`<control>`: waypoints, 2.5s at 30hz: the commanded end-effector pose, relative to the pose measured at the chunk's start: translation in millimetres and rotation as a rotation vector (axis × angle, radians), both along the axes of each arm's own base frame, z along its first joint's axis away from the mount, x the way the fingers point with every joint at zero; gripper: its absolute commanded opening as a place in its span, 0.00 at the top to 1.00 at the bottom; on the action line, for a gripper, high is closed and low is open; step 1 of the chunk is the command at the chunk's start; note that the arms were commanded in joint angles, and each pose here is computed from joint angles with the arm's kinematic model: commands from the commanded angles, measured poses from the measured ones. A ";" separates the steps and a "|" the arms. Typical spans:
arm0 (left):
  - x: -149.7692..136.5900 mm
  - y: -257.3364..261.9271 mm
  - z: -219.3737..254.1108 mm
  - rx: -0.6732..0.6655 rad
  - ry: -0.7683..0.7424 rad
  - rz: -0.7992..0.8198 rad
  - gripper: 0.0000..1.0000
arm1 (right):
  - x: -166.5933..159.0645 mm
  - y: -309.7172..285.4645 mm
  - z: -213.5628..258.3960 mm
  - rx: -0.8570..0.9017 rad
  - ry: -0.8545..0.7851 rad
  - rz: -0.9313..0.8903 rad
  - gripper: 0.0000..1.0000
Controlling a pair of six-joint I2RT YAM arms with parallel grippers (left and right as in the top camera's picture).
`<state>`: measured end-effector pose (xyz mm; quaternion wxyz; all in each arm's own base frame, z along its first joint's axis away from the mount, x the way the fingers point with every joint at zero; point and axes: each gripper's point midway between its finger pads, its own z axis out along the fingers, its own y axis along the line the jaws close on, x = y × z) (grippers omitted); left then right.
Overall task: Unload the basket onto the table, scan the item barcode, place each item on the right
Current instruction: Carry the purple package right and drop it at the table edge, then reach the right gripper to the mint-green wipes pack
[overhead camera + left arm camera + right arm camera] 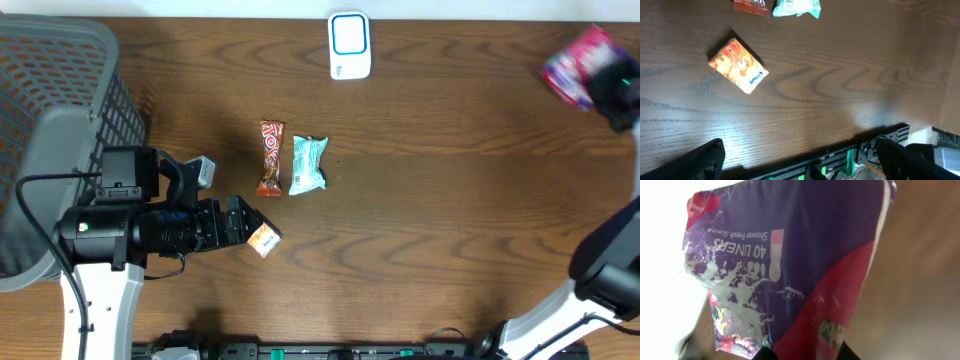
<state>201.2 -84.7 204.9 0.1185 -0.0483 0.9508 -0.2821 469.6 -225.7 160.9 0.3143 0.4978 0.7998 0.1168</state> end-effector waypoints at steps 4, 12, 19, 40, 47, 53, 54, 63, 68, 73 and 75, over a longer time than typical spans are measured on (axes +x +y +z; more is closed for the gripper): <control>-0.5 0.7 -1.8 0.012 -0.002 -0.009 0.02 | -23.5 -38.9 -44.0 0.039 0.090 -0.080 0.97; -0.5 0.7 -1.8 0.012 -0.002 -0.009 0.02 | 2.8 -21.7 -52.2 0.086 0.006 0.065 0.01; -0.5 0.7 -1.8 0.012 -0.002 -0.009 0.02 | 36.4 40.9 39.5 0.130 -0.288 0.418 0.01; -0.5 0.7 -1.8 0.012 -0.002 -0.009 0.02 | -41.5 406.6 20.8 0.007 0.042 1.307 0.01; -0.5 0.7 -1.8 0.012 -0.002 -0.009 0.02 | -69.0 459.0 4.2 -0.238 0.137 1.403 0.01; -0.5 0.7 -1.8 0.012 -0.002 -0.009 0.02 | -87.8 484.4 -0.2 -0.274 0.171 1.419 0.01; -0.5 0.7 -1.8 0.012 -0.002 -0.009 0.02 | -88.6 487.2 -0.9 -0.263 0.173 1.407 0.01; -0.5 0.7 -1.8 0.012 -0.002 -0.009 0.02 | -86.8 489.1 -17.4 -0.215 0.232 1.320 0.01; -0.6 0.7 -1.8 0.012 -0.001 -0.009 0.02 | -86.4 490.2 -38.3 -0.195 0.285 1.309 0.01; -0.5 0.7 -1.8 0.012 -0.002 -0.009 0.02 | -92.5 499.4 -56.2 -0.146 0.324 1.340 0.03; -0.5 0.7 -1.8 0.012 -0.002 -0.009 0.02 | -96.3 504.2 -62.0 -0.130 0.337 1.355 0.08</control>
